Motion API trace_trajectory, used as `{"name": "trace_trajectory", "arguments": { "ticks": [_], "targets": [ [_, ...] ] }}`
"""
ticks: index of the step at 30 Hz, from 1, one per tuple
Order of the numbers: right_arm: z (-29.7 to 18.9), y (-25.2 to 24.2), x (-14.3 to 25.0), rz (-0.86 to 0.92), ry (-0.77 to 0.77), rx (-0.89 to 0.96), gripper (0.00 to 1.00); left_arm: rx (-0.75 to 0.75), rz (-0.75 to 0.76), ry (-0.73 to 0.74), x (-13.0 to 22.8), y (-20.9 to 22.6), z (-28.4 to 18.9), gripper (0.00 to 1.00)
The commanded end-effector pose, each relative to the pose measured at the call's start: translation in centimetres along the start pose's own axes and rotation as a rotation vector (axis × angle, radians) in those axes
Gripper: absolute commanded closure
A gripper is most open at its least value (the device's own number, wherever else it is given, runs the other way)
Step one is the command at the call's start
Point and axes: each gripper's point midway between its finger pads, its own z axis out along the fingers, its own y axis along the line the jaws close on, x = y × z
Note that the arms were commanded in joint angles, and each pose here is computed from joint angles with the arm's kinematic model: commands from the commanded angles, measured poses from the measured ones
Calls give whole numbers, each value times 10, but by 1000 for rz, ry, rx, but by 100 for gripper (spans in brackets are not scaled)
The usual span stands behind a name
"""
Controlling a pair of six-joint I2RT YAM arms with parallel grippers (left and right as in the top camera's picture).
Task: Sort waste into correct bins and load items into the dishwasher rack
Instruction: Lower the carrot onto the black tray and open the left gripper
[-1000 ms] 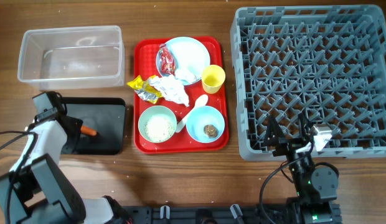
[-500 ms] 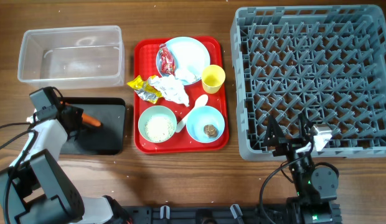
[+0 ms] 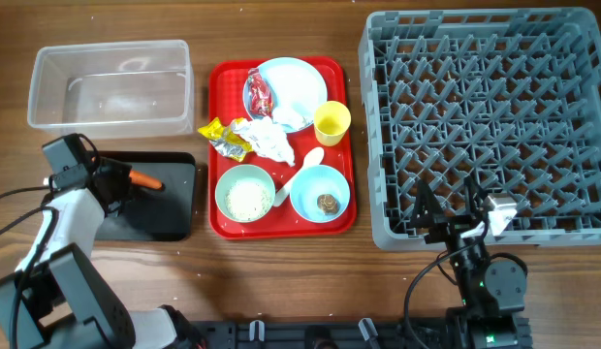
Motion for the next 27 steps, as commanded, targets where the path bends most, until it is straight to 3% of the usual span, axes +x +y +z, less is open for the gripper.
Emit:
{"name": "trace_trajectory", "arguments": {
  "ticks": [1,27],
  "targets": [
    [0,0,-2,-8,-11,4,0,5,-5,19,3,1,-4,96],
    [0,0,-2,-8,-11,4,0,-75,-10,50,12,19,4,96]
  ]
}}
